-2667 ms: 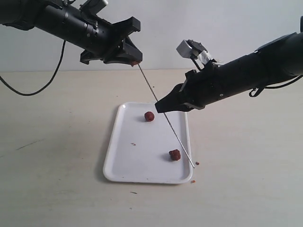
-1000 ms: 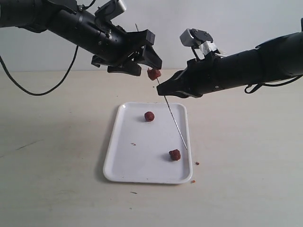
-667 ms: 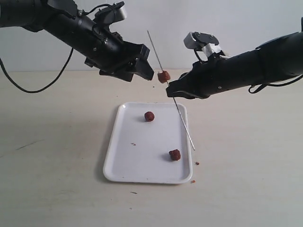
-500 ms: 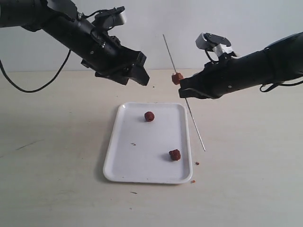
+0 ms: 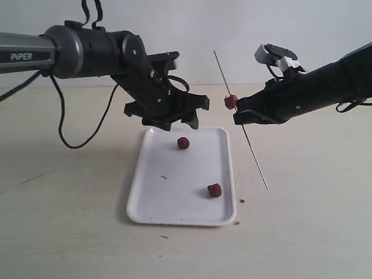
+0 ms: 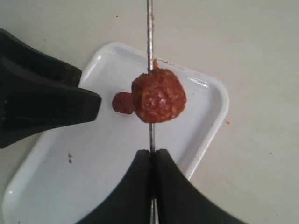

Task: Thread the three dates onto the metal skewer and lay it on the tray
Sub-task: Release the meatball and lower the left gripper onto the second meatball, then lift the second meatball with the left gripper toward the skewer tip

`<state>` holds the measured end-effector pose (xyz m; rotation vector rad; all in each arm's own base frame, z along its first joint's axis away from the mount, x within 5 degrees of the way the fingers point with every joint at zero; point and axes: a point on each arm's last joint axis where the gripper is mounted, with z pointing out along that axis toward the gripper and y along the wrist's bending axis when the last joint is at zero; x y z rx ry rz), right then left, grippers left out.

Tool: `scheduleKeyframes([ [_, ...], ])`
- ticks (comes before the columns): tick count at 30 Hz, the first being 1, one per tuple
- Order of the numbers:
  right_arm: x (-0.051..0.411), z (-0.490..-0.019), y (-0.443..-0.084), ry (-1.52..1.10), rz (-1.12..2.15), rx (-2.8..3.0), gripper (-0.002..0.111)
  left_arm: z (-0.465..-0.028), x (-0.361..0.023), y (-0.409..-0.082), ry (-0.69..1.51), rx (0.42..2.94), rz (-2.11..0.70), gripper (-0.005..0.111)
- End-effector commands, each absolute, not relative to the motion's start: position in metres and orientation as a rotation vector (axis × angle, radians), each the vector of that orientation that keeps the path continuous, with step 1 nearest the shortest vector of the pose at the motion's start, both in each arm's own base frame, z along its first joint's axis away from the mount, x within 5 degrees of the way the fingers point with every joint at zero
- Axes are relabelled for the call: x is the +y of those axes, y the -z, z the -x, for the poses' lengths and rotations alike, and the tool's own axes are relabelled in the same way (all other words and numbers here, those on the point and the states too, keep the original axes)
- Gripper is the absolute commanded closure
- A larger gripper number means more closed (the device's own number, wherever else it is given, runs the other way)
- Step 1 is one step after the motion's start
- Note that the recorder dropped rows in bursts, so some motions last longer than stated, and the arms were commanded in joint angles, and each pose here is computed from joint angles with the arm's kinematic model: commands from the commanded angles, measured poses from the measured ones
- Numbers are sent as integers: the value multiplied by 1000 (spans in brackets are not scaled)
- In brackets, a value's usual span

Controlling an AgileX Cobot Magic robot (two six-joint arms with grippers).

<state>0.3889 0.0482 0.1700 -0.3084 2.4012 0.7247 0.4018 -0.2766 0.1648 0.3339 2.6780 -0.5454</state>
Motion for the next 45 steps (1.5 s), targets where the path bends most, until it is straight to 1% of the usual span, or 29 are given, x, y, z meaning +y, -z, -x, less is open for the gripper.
scheduleKeyframes([
  [1,45,-392,-174,-690,312,2386,108,-412,-284,-143,576,2731,-155,45],
  [4,45,-392,-174,-683,319,2390,108,-420,-289,-131,587,2733,-76,45],
  [9,45,-392,-174,-679,316,2389,108,-425,-292,-120,603,2748,27,45],
  [20,45,-392,-174,-682,312,2388,108,-423,-291,-115,582,2778,22,45],
  [22,45,-392,-174,-682,312,2388,108,-422,-290,-115,571,2794,16,50],
  [25,45,-392,-174,-681,314,2387,108,-421,-289,-114,555,2804,4,60],
  [26,45,-392,-174,-681,314,2387,108,-421,-289,-114,555,2804,4,61],
  [34,45,-392,-174,-687,314,2387,108,-420,-287,-113,539,2826,0,63],
  [40,45,-392,-174,-687,314,2387,108,-419,-285,-106,513,2857,-1,63],
  [42,45,-392,-174,-687,314,2387,108,-419,-285,-106,513,2857,-1,67],
  [45,45,-392,-174,-687,314,2387,108,-419,-285,-106,513,2857,-1,77],
])
